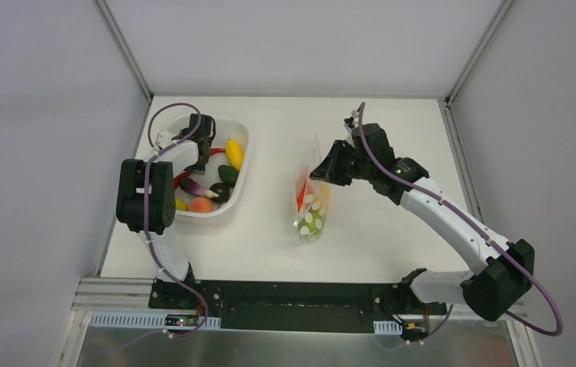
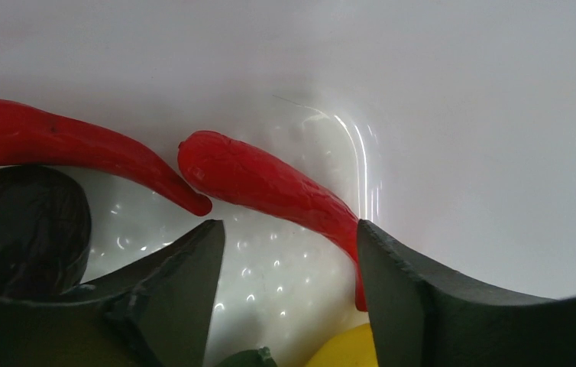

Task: Place the food in the zip-top bag and seal the zipper
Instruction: Pick up the fake vegetable from the bin, then place the fake vegetable in the zipper food storage bag.

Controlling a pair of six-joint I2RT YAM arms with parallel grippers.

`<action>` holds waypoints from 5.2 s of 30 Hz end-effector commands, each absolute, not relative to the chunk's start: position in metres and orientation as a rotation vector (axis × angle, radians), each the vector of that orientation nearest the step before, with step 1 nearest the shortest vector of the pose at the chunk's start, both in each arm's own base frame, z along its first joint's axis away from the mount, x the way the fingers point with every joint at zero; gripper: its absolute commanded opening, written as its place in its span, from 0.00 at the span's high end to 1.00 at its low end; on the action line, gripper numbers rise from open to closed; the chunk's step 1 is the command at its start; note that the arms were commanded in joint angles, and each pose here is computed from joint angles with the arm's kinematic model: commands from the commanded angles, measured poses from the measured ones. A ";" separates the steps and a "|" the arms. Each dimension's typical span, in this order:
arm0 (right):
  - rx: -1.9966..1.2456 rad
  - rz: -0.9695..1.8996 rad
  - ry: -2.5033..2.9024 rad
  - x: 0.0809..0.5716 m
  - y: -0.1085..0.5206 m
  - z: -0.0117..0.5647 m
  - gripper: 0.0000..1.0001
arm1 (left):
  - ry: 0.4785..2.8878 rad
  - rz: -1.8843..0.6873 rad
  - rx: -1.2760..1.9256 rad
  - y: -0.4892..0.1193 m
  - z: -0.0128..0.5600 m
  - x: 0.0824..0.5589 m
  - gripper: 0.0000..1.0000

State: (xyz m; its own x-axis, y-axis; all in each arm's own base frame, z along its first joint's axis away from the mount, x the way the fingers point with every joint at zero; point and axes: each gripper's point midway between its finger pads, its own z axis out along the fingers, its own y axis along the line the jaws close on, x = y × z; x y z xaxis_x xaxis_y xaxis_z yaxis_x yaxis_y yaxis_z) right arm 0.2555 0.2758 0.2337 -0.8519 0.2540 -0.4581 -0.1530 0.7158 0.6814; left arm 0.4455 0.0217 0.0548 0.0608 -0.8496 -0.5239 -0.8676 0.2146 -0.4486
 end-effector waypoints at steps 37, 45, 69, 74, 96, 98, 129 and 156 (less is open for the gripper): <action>0.052 1.021 2.378 0.255 0.278 0.234 1.00 | 1.823 0.243 -1.778 0.041 0.056 0.440 0.26; 0.035 1.018 2.390 0.256 0.281 0.231 1.00 | 1.828 0.241 -1.731 0.043 0.058 0.450 0.25; 0.019 0.999 2.392 0.256 0.278 0.229 1.00 | 1.942 0.120 -1.695 0.025 0.057 0.431 0.96; 0.033 0.999 2.389 0.256 0.278 0.229 1.00 | 1.972 -0.037 -1.501 0.013 0.097 0.439 1.00; 0.094 1.082 2.305 0.258 0.281 0.249 1.00 | 1.866 -0.844 -0.477 -0.118 0.305 0.379 1.00; 0.092 1.092 2.293 0.258 0.282 0.251 1.00 | 1.816 -0.909 -0.316 -0.148 0.337 0.360 1.00; 0.183 1.084 2.137 0.263 0.268 0.280 1.00 | 1.818 -1.188 0.281 -0.335 0.317 0.253 1.00; 0.239 1.067 2.103 0.270 0.262 0.280 1.00 | 1.897 -0.997 0.765 -0.322 0.258 0.212 0.87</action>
State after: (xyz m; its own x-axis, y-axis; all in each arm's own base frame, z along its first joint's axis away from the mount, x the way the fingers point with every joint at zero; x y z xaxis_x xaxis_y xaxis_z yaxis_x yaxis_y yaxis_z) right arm 0.2644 0.2588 0.2553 -0.7413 0.4240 -0.5203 -0.1173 0.6814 0.7225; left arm 0.2165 -0.3211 0.2454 -0.5147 0.0730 -0.8543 0.7473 0.5267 -0.4052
